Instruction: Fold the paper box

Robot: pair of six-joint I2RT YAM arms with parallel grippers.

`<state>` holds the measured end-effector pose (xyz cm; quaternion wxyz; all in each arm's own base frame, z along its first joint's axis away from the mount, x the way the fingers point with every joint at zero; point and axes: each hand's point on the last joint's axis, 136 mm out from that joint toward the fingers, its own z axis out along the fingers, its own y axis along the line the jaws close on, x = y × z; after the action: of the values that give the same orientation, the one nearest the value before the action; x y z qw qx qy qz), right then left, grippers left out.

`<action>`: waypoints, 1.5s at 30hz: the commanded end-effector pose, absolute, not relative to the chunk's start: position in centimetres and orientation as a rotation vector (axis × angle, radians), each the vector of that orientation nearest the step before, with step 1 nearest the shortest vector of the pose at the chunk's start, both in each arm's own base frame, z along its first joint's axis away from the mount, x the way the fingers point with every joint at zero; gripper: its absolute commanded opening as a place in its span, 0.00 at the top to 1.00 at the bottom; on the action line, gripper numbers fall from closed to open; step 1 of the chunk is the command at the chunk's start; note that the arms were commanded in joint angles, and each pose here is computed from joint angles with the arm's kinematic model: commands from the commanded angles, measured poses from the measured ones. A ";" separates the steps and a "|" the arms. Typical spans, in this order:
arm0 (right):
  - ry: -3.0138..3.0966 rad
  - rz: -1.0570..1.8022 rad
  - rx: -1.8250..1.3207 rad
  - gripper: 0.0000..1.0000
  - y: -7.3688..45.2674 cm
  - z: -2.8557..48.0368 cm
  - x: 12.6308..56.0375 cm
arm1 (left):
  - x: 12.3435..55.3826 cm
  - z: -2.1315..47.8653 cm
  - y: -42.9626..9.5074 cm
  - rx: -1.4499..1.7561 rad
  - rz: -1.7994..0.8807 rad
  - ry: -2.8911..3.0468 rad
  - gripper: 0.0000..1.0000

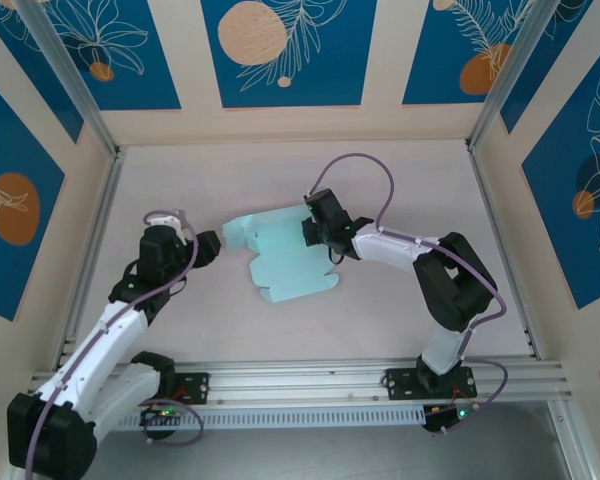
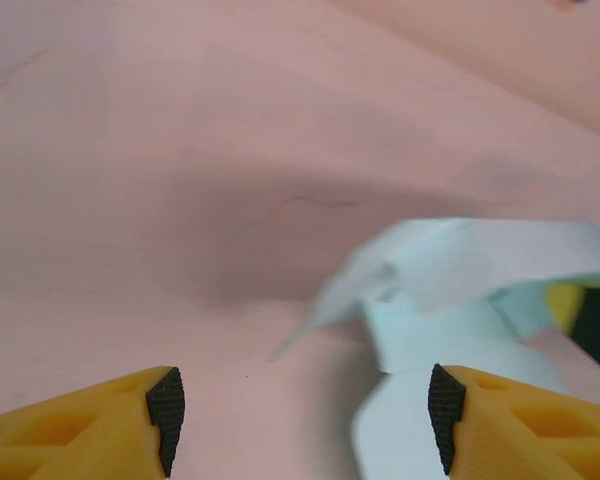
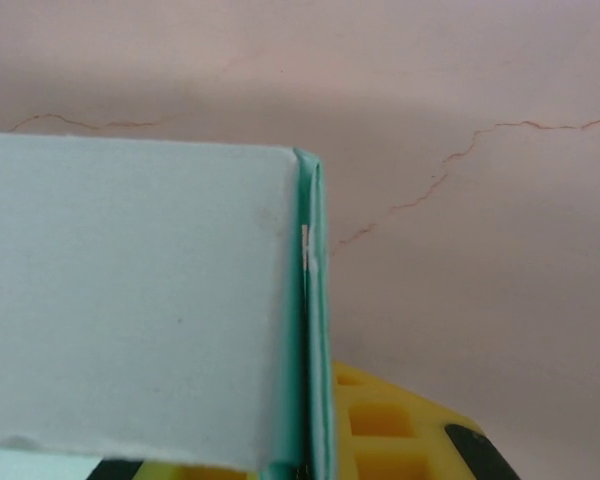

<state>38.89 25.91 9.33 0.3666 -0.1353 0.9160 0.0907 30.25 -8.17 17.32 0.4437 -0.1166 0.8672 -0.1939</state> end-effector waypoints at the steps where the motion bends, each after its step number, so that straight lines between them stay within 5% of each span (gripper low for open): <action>1: 2.318 0.276 -0.346 0.92 26.5 11.2 38.8 | 30.9 15.3 -5.9 -0.329 -0.406 2.195 0.34; 15: 2.325 0.300 -0.355 0.92 27.0 11.1 38.6 | 36.3 10.7 -9.0 -0.133 -0.686 2.248 0.28; 33: 2.337 0.316 -0.364 0.92 27.6 10.5 38.9 | 36.3 11.4 -14.7 0.122 -0.876 2.236 0.22; 45: 2.343 0.307 -0.373 0.92 27.7 10.2 39.1 | 36.2 13.4 -17.4 0.270 -1.015 2.141 0.36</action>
<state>38.74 26.05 9.21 0.3587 -0.1379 0.9182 0.0958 36.00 -14.97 10.48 0.3445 0.0482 0.8714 -0.3459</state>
